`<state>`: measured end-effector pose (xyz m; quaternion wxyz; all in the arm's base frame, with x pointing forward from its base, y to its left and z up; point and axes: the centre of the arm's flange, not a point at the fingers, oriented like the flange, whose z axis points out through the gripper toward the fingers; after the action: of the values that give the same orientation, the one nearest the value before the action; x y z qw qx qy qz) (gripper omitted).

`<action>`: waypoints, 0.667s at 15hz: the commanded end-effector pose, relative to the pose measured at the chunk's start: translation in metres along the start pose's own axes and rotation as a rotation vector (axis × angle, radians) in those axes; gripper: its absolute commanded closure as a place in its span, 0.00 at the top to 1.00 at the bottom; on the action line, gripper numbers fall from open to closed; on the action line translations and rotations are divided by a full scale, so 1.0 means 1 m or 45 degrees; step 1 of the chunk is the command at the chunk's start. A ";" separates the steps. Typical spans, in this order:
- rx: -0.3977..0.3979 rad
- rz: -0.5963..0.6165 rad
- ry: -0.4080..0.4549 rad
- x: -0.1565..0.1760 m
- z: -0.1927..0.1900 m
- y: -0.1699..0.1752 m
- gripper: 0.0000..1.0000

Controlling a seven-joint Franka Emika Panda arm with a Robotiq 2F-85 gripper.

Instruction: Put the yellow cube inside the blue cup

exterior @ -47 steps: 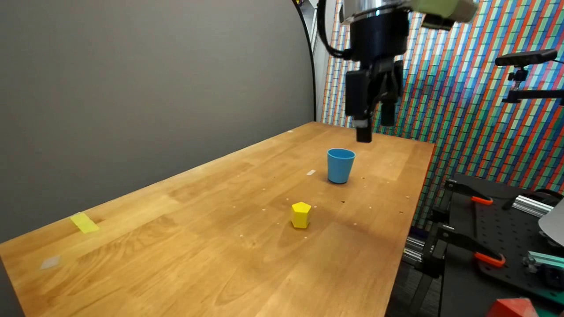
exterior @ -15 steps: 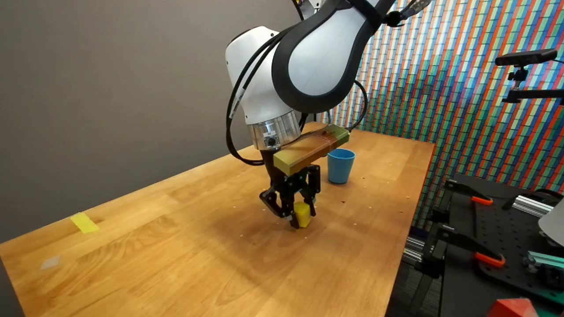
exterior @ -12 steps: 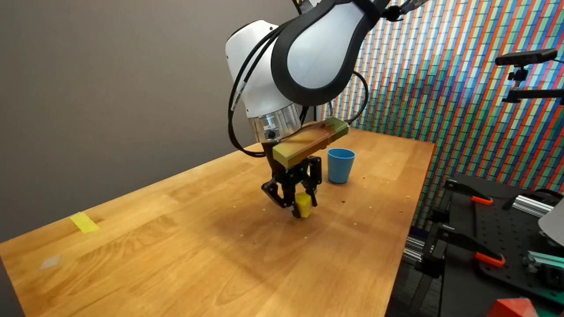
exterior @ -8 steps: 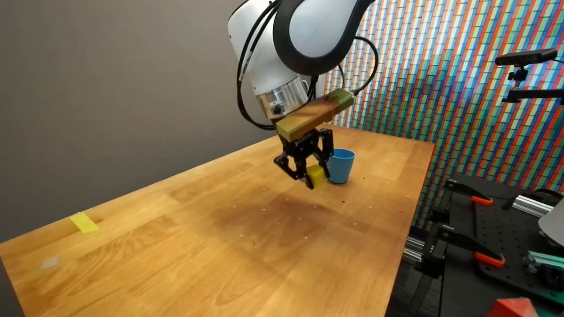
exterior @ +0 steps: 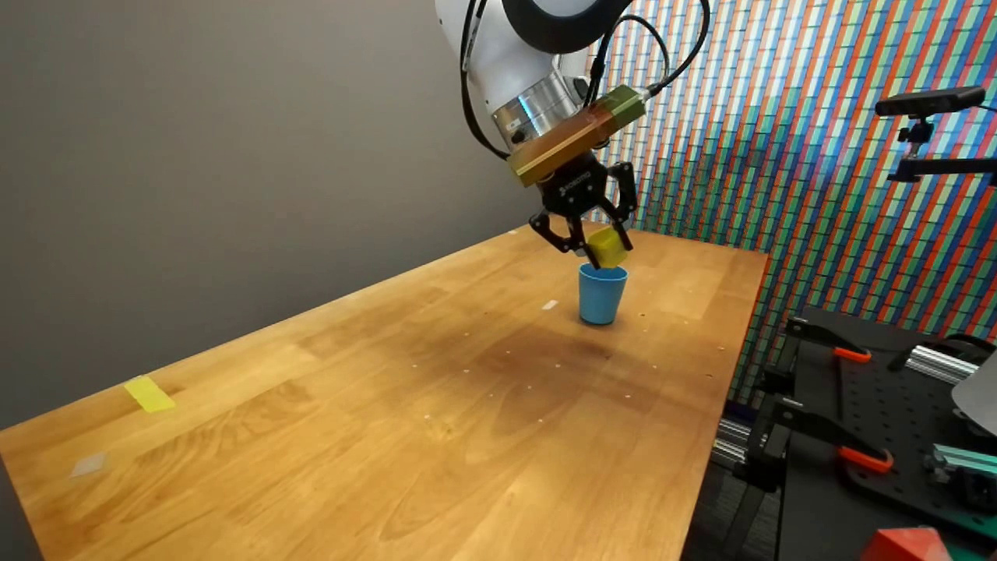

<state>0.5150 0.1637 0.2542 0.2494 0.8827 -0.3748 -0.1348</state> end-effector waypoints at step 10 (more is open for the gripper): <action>-0.048 0.380 0.056 0.062 0.024 0.027 0.20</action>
<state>0.5253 0.1022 0.2453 0.2859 0.8229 -0.4798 -0.1043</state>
